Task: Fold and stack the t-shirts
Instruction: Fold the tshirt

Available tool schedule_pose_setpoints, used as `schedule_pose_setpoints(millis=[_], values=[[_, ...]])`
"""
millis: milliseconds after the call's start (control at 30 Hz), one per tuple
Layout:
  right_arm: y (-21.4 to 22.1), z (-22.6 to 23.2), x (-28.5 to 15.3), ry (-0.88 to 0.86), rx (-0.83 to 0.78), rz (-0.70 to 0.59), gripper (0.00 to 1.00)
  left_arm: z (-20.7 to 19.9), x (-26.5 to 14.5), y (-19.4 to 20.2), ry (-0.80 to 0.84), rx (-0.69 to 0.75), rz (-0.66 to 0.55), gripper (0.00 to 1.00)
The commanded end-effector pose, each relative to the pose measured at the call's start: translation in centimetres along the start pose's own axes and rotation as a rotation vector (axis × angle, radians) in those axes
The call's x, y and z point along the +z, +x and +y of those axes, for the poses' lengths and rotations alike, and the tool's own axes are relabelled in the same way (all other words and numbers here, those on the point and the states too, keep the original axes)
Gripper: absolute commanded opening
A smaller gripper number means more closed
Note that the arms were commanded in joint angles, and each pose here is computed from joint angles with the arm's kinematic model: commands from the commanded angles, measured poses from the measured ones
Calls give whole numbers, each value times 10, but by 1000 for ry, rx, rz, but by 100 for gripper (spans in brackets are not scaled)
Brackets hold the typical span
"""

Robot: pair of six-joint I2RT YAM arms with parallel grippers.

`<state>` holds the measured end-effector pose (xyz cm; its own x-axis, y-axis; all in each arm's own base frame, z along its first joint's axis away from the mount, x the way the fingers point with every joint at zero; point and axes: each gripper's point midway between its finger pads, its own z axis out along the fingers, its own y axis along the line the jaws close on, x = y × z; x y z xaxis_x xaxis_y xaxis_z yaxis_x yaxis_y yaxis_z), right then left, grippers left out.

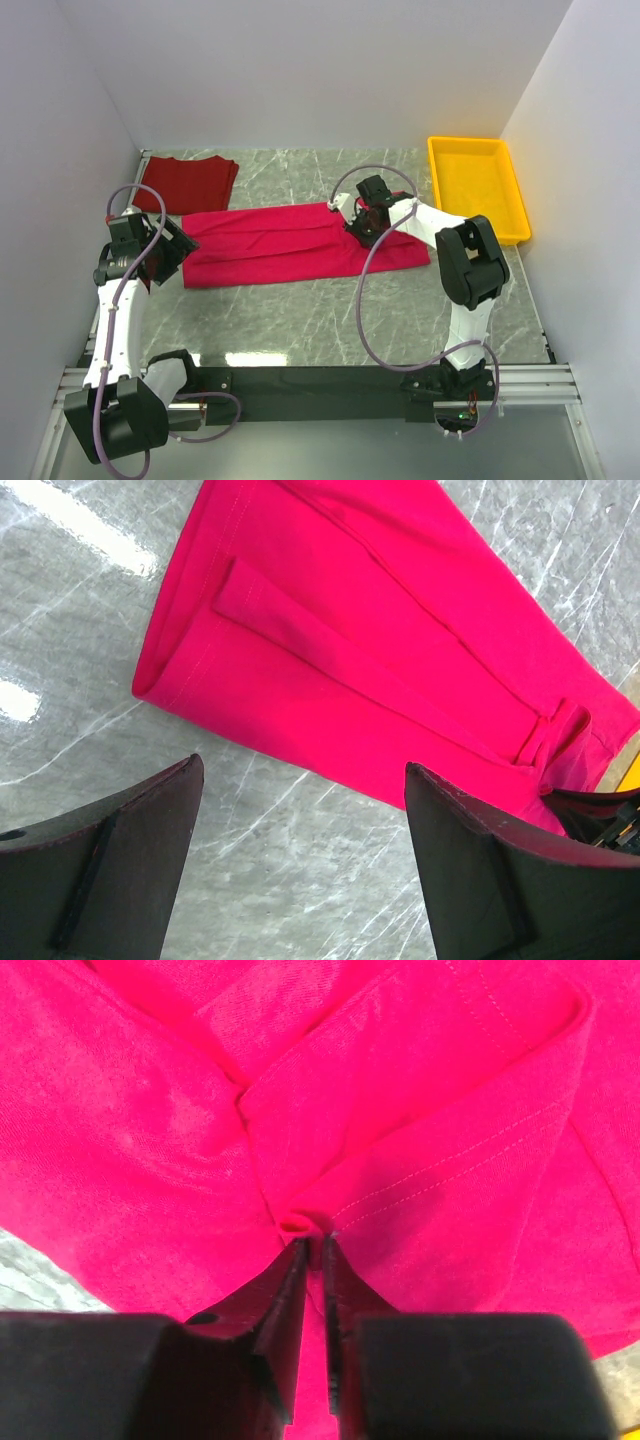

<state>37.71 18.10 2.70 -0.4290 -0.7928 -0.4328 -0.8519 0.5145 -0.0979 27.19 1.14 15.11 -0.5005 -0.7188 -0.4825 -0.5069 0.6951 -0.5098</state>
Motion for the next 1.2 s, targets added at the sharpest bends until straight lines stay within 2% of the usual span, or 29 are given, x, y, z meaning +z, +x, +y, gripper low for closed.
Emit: schedule_pose_setpoints(millis=[0, 67, 100, 400, 767, 867, 900, 967, 1167], values=[[-24, -10, -9, 42, -13, -63, 16, -6, -4, -6, 34, 24, -35, 86], [-25, -11, -12, 49, -16, -69, 10, -6, -4, -6, 35, 24, -34, 86], [-27, -14, -17, 62, -16, -80, 1, -5, -4, -7, 33, 23, -35, 86], [-38, -56, -50, 181, 36, -150, 0, -7, -4, -8, 37, 28, -34, 86], [-34, -150, -66, 529, 191, -141, 0, -7, -3, -6, 39, 30, -27, 86], [-37, -169, -76, 610, 229, -155, 16, -7, -3, -7, 37, 30, -31, 86], [-38, -170, -77, 620, 238, -156, 44, -7, -4, -7, 38, 31, -30, 86], [-42, -167, -81, 603, 235, -175, 59, -7, -4, -8, 37, 32, -33, 86], [-39, -156, -95, 565, 261, -213, 60, -5, -1, -7, 33, 39, -30, 86]])
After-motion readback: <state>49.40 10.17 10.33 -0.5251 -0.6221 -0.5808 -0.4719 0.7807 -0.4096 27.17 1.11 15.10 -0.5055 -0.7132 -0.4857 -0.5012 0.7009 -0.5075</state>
